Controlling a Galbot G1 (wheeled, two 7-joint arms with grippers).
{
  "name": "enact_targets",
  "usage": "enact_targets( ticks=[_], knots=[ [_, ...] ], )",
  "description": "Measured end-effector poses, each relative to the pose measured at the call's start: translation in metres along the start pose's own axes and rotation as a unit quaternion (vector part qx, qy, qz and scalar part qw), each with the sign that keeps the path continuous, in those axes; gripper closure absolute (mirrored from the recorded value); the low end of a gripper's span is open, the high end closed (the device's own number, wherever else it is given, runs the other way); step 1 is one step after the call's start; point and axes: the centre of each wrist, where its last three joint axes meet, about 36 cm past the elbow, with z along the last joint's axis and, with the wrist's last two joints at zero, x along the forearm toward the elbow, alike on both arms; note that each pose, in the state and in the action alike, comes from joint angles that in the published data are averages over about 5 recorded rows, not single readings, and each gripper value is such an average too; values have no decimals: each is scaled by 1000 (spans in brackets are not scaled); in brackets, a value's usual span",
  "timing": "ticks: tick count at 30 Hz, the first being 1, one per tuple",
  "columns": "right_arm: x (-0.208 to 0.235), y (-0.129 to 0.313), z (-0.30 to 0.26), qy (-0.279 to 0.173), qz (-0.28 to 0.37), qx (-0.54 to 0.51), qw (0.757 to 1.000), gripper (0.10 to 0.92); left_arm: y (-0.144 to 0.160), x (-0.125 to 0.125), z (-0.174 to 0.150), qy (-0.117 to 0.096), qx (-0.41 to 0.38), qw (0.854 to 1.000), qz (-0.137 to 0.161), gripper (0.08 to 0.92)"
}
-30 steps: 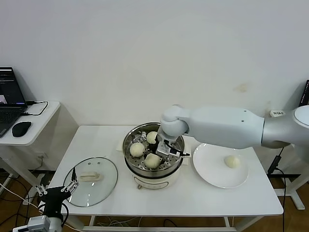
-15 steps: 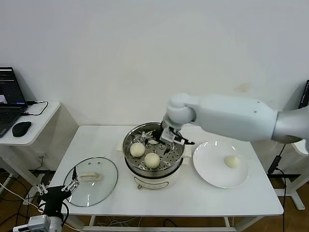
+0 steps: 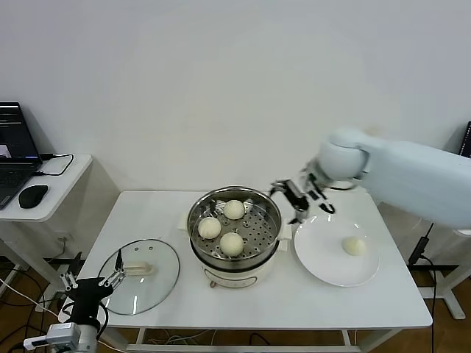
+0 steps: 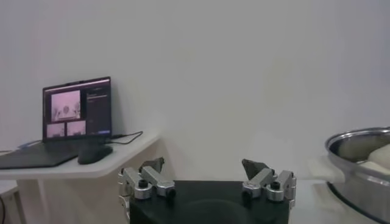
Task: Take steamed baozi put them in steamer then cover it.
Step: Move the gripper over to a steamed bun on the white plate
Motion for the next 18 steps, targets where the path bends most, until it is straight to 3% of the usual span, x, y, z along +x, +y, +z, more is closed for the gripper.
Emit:
enact_targets(
  ticks=[18],
  knots=[
    [-40,123,131,89,-29,-178,980,200,-1,5,3,8,-8,1000,7,177]
  ],
)
